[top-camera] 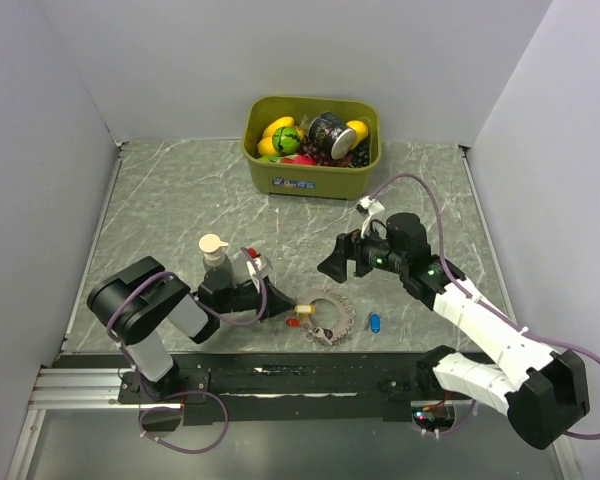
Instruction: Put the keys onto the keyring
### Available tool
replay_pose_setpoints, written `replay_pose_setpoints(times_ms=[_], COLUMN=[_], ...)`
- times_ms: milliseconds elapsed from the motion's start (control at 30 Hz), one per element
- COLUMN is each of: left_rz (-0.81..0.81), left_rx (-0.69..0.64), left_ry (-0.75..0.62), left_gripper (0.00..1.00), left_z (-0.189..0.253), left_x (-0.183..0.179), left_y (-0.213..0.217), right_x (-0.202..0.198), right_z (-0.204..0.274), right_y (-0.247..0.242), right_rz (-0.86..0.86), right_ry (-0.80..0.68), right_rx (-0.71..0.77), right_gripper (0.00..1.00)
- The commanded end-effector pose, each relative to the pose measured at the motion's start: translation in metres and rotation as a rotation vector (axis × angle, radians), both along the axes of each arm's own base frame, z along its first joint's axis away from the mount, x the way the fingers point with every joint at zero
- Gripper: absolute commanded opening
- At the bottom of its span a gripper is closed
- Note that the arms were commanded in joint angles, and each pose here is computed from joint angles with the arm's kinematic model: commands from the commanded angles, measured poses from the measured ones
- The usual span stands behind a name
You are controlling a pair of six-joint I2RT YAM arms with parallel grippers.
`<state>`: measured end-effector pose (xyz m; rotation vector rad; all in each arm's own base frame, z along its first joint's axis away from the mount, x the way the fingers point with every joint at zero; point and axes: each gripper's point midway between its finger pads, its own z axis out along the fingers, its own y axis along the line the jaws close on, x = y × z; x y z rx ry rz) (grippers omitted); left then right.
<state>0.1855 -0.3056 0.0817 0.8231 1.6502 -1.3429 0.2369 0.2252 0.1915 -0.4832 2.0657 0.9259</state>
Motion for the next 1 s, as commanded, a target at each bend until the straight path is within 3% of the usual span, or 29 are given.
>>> replay_pose_setpoints(times_ms=[0,567,667,700,767,800,867,900,967], left_rz=[0.109,0.150,0.192,0.203,0.208,0.211,0.209,0.218,0.228], left_rx=[-0.293,-0.204,-0.185,-0.182,-0.169,-0.161,-0.159,-0.169,-0.163], left_ry=[-0.380,-0.295,-0.293,-0.295,-0.296,-0.294,-0.302,-0.312,-0.315], left_gripper=[0.01,0.03,0.21,0.34,0.40,0.56,0.64,0.74,0.81], left_z=[0.093,0.058,0.054,0.054,0.052,0.051,0.052,0.057,0.059], left_x=[0.016,0.031,0.035,0.036,0.036,0.036,0.035,0.036,0.036], left_y=[0.007,0.003,0.009,0.011,0.012,0.012,0.013,0.014,0.016], right_x=[0.007,0.017,0.020,0.022,0.024,0.024,0.024,0.025,0.025], right_z=[0.005,-0.044,-0.056,-0.058,-0.061,-0.063,-0.063,-0.064,-0.065], right_y=[0.004,0.002,-0.001,-0.003,-0.005,-0.006,-0.006,-0.006,-0.006], right_rz=[0.005,-0.032,-0.060,-0.071,-0.089,-0.095,-0.100,-0.104,-0.105], right_ry=[-0.020,0.148,0.195,0.204,0.213,0.219,0.225,0.231,0.234], right_rx=[0.023,-0.093,-0.135,-0.145,-0.157,-0.161,-0.162,-0.165,-0.169], right_gripper=[0.98,1.00,1.00,1.00,1.00,1.00,1.00,1.00,1.00])
